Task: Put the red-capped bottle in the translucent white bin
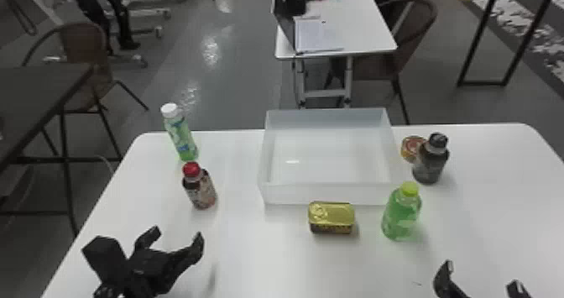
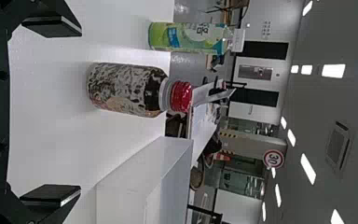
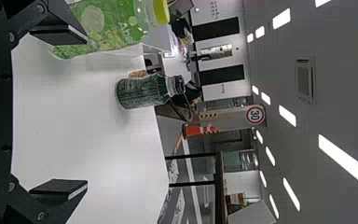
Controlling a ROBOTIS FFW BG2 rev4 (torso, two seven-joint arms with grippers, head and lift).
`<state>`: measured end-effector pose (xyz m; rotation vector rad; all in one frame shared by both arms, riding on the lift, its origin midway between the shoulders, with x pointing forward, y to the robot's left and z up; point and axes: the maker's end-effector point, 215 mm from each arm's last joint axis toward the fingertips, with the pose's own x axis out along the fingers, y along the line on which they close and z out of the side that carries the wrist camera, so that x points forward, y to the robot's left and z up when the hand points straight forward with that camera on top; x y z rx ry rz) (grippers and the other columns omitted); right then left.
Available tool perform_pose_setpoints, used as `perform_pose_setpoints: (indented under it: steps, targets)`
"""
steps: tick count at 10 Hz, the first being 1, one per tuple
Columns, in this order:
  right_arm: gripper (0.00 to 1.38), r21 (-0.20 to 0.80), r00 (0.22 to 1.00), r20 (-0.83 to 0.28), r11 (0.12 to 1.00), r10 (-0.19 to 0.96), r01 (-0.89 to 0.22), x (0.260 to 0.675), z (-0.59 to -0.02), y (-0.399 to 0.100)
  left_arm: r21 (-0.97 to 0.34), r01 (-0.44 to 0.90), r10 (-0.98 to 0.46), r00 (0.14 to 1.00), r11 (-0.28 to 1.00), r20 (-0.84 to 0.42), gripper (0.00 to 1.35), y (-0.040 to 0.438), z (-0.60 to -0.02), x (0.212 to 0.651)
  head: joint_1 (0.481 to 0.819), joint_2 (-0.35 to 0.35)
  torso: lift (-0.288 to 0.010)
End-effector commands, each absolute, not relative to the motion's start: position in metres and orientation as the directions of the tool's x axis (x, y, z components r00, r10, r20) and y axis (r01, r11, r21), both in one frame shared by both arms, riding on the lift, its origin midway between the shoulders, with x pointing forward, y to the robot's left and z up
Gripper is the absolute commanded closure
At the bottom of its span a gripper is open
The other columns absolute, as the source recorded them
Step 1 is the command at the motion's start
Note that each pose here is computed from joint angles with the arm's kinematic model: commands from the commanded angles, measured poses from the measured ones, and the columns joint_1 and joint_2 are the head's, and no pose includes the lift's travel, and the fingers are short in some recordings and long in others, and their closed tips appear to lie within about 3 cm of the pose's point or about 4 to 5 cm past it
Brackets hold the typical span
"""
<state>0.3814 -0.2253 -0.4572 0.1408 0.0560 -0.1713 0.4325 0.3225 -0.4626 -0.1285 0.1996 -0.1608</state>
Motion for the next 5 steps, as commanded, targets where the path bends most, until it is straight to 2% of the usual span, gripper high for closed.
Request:
perform_pose_setpoints:
  steps: [1,5]
  targets:
    - [0.20,0.139,0.985,-0.065,0.976,-0.162,0.169,0.384,-0.456,-0.223,-0.153,0.158,-0.186,0.965,0.975,-0.187,0.12,0.320,-0.466,0.452,0.695,0.137,-0.074]
    - [0.20,0.140,0.987,-0.059,0.978,-0.150,0.157,0.389,-0.455,-0.220,-0.077,0.189,-0.201,0.961,0.979,-0.192,0.12,0.346,-0.452,0.505,0.695,0.147,-0.074]
